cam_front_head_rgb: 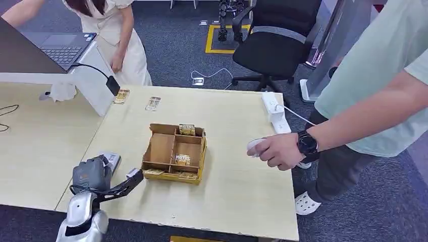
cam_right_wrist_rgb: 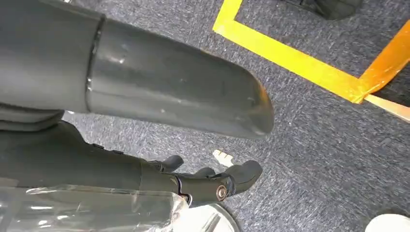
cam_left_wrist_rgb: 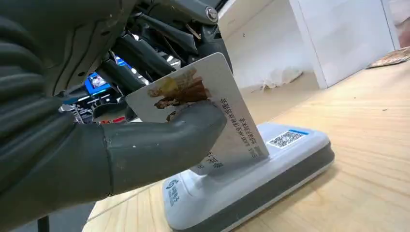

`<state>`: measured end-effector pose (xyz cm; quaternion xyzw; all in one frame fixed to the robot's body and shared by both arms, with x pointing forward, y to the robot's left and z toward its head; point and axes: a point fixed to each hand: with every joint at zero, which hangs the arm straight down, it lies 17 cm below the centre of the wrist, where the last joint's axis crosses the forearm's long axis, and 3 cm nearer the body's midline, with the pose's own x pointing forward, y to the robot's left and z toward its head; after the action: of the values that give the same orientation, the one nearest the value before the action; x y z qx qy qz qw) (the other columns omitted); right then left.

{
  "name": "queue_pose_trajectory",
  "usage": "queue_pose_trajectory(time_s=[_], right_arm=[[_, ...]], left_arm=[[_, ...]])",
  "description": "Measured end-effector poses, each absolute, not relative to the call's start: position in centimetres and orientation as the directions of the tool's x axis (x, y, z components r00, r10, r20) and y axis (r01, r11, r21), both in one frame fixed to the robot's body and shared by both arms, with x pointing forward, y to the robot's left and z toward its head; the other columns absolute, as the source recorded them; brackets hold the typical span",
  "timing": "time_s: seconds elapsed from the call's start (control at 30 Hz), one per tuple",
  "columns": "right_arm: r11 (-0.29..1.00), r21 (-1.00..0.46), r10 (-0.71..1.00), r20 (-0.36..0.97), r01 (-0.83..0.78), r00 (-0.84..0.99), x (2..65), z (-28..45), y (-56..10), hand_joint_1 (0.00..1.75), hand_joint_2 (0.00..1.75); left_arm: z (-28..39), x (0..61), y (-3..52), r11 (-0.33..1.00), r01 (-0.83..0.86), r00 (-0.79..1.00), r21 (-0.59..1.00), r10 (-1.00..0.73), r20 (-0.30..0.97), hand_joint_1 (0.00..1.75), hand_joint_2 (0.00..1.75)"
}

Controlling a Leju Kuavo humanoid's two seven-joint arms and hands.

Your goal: Pass the card to the sensor for recognition and then transmit it.

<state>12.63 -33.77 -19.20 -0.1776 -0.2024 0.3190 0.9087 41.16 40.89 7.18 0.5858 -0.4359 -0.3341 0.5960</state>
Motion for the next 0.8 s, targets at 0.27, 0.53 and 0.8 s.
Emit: queue_pose_trajectory(time_s=[0.27, 0.53, 0.8], right_arm=[[0.731, -0.458, 0.656, 0.269, -0.505, 0.705, 13.5, -18.7, -33.7, 0.0, 0.0], [0.735, -0.462, 0.653, 0.281, -0.497, 0.704, 14.0, -18.3, -33.6, 0.0, 0.0], [0.731, -0.468, 0.656, 0.284, -0.496, 0.699, 14.3, -18.1, -33.7, 0.0, 0.0]], left_arm=[[6.0, 40.4, 42.2, 0.076, -0.075, 0.438, 0.994, -0.893, 0.101, 1.75, 1.75], [4.1, 39.6, 42.7, 0.072, 0.008, 0.445, 0.997, -0.894, 0.061, 1.75, 1.75], [2.3, 39.1, 41.4, 0.089, 0.077, 0.4, 0.993, -0.915, 0.051, 1.75, 1.75]])
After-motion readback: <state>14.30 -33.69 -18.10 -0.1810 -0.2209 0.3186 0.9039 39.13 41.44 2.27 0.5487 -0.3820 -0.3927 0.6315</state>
